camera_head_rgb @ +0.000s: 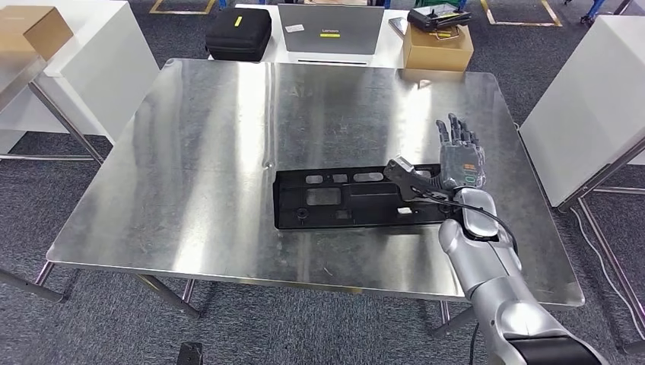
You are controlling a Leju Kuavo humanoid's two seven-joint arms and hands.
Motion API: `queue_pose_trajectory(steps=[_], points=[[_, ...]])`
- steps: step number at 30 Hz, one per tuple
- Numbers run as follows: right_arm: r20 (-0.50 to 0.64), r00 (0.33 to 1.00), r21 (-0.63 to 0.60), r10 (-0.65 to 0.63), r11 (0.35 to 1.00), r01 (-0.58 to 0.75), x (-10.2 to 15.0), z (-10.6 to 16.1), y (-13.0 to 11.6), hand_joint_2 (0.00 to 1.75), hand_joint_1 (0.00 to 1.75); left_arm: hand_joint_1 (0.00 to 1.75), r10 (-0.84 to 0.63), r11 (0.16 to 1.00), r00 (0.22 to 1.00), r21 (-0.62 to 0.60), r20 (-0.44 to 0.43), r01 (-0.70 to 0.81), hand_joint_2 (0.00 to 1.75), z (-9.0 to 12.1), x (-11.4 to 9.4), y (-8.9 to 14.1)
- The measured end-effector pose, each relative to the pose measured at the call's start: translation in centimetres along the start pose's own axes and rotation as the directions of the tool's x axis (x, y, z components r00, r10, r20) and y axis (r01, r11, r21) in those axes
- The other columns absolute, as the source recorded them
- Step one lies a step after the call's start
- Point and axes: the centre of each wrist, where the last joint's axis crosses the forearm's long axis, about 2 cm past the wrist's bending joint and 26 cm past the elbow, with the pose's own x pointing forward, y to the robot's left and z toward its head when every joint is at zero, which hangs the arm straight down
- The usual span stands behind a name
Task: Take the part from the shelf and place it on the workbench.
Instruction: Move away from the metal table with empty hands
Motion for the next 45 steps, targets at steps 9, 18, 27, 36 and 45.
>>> queue_pose_trajectory(steps=[9, 18, 27, 36, 45], points=[[-0.046, 0.999, -0.015, 0.029, 0.999, -0.029, -0.5, 0.1, 0.4, 1.75, 0.0, 0.0, 0.009, 1.0, 1.0, 0.013, -0.002, -0.009, 0.0, 0.1, -0.1, 0.0], [-0.09, 0.992, -0.065, 0.083, 0.994, -0.089, -1.7, 0.1, -0.1, 1.75, 0.0, 0.0, 0.015, 1.0, 1.0, 0.023, -0.001, -0.015, 0.0, 0.1, -0.2, 0.1], [-0.315, 0.933, -0.215, 0.172, 0.945, -0.247, -12.7, 3.7, -2.8, 0.0, 0.0, 0.0, 0.052, 0.996, 0.998, 0.07, -0.043, -0.049, 0.0, 0.8, -1.2, 0.5], [-0.397, 0.891, -0.226, 0.22, 0.917, -0.328, -17.8, 9.5, -2.5, 0.0, 0.0, 0.0, 0.066, 0.994, 0.996, 0.09, -0.061, -0.06, 0.0, 1.3, -1.8, 0.7], [-0.465, 0.869, -0.249, 0.167, 0.918, -0.31, -18.1, 19.9, 0.8, 0.0, 0.0, 0.0, 0.102, 0.988, 0.99, 0.13, -0.098, -0.089, 0.0, 2.2, -2.7, 0.8]])
